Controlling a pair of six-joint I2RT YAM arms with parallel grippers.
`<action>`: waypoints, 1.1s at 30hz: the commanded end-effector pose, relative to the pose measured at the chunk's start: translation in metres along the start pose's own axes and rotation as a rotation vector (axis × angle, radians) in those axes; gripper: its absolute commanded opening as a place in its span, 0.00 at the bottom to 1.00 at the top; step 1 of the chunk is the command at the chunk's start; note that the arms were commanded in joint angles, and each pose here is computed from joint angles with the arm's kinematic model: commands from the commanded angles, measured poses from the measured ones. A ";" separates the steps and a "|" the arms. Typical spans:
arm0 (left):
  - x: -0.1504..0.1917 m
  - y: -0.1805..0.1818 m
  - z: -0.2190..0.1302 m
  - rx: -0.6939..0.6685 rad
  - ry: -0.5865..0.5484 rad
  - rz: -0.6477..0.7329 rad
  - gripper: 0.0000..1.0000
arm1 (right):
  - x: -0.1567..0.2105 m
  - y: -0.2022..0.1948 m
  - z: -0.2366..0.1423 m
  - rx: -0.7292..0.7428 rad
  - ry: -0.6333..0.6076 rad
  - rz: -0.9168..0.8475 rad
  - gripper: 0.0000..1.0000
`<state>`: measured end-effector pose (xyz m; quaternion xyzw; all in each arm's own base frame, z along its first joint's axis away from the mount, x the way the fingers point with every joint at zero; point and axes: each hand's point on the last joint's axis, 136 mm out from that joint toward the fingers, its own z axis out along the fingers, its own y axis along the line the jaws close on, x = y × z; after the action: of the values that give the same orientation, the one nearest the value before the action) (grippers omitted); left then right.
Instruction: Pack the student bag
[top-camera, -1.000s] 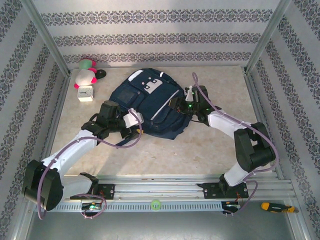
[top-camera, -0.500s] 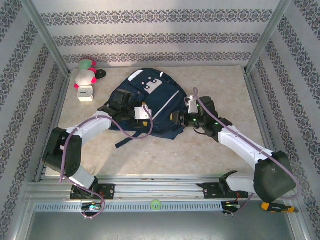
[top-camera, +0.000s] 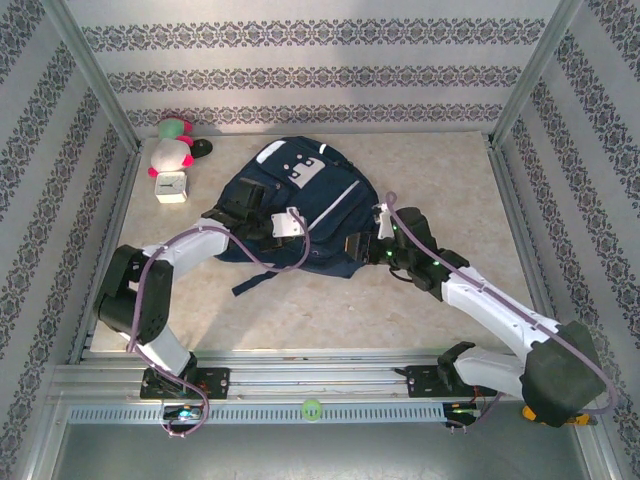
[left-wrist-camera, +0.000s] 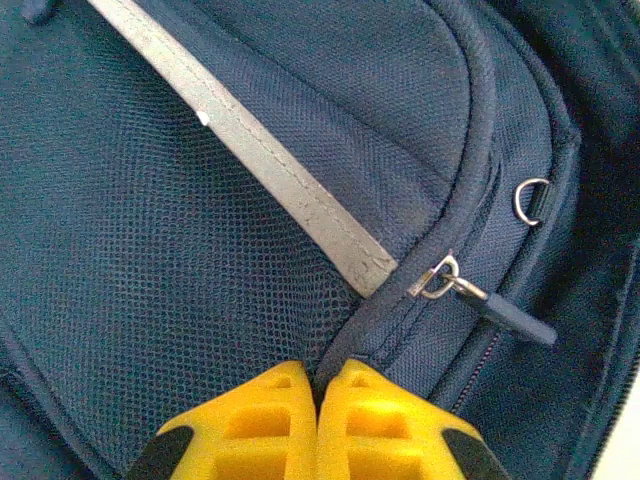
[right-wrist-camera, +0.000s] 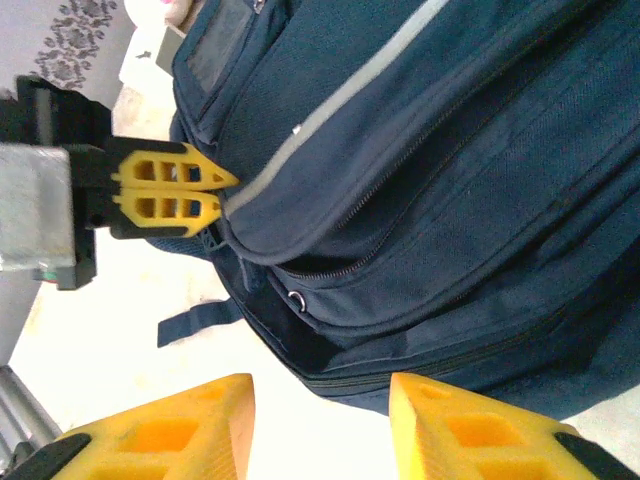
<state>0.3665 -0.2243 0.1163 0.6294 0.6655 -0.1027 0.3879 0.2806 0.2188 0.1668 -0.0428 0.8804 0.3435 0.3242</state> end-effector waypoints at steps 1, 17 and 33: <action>-0.036 0.003 -0.024 0.008 -0.125 -0.248 0.00 | 0.007 -0.003 -0.003 0.072 -0.007 0.019 0.40; -0.050 0.004 -0.023 0.052 -0.146 -0.546 0.00 | 0.009 0.053 0.042 0.146 -0.019 0.025 0.44; -0.071 -0.007 -0.022 0.170 -0.213 -0.669 0.00 | -0.025 0.027 0.091 0.341 -0.090 -0.095 0.43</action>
<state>0.3540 -0.2469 0.1499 0.3972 0.7994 -0.2845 0.3496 0.3182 0.3011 0.1416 -0.0219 0.9148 0.2078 0.3456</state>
